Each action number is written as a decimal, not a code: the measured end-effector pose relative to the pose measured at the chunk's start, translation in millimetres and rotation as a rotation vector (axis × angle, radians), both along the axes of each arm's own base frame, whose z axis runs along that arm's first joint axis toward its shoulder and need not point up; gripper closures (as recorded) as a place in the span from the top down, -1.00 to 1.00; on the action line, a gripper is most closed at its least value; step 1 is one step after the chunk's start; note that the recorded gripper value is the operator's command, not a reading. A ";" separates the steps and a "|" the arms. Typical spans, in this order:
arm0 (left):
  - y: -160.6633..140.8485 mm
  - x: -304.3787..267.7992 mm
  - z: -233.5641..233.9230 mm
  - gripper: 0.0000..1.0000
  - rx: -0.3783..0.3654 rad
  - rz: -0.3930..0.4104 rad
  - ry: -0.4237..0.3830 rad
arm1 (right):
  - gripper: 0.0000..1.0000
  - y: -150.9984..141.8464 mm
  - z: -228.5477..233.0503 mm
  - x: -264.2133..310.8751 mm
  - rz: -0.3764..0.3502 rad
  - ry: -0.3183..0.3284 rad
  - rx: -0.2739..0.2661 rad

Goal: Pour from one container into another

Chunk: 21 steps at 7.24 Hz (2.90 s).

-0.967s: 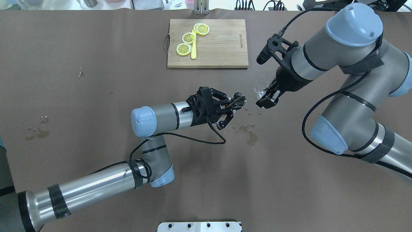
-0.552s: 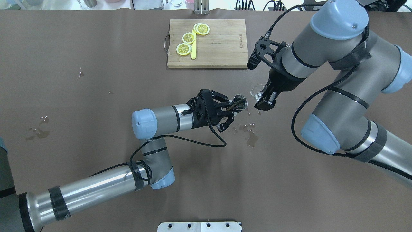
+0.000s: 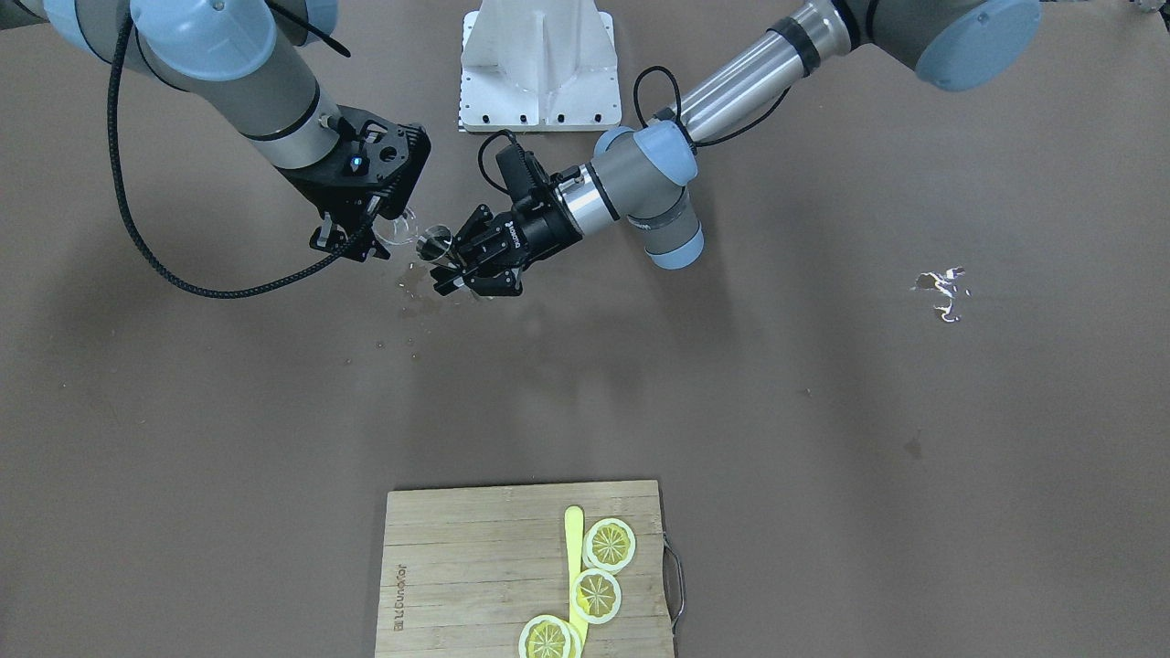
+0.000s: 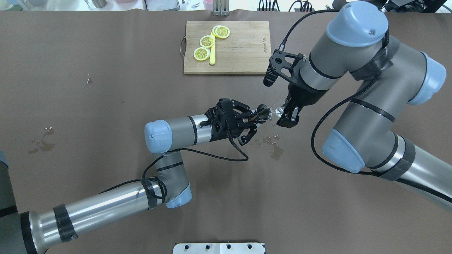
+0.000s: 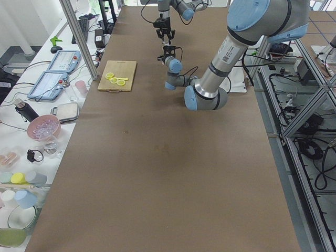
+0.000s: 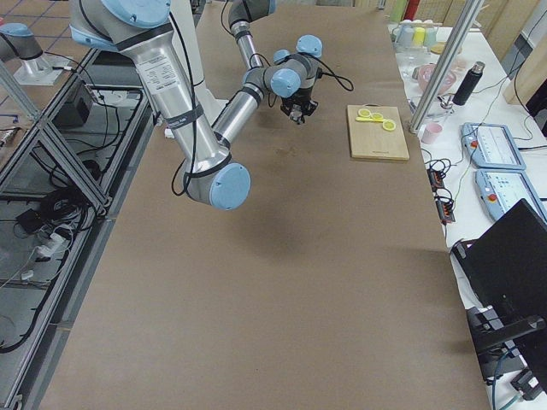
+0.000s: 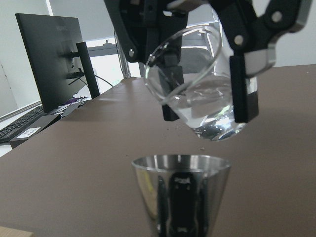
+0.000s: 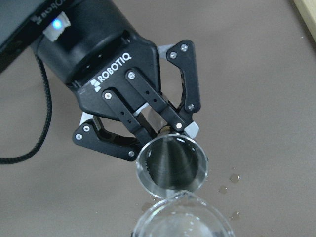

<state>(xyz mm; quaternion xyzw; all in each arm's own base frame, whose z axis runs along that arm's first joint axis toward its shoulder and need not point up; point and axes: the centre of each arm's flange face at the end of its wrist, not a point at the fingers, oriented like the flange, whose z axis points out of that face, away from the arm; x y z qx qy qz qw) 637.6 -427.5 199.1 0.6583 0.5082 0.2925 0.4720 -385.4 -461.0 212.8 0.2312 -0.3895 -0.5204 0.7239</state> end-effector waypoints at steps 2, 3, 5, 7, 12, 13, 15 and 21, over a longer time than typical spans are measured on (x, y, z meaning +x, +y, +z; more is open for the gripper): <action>1.0 0.1 -0.1 -1.00 0.001 0.001 0.002 | -1.00 1.5 -2.3 -4.5 -0.039 0.020 0.020; 1.5 0.1 0.0 -1.00 0.001 0.001 0.003 | -1.00 2.1 -1.6 -6.0 -0.055 0.029 0.026; 2.4 -1.0 -0.3 -1.00 0.005 0.001 0.012 | -1.00 1.4 -4.7 -9.9 -0.089 0.052 0.038; 3.3 -1.8 -1.5 -1.00 0.008 0.002 0.017 | -1.00 -1.9 -8.2 -14.2 -0.110 0.075 0.040; 4.1 -1.9 -1.2 -1.00 0.010 0.003 0.023 | -1.00 -12.5 -29.8 -27.2 -0.167 0.148 0.017; 4.1 -1.9 -0.5 -1.00 0.010 0.003 0.022 | -1.00 -12.6 -31.4 -27.7 -0.176 0.161 0.011; 4.9 -1.8 1.1 -1.00 0.010 0.004 0.024 | -1.00 -13.5 -36.6 -28.2 -0.197 0.197 0.000; 5.8 -2.0 1.4 -1.00 0.012 0.005 0.027 | -1.00 -25.5 -47.1 -43.2 -0.227 0.278 -0.049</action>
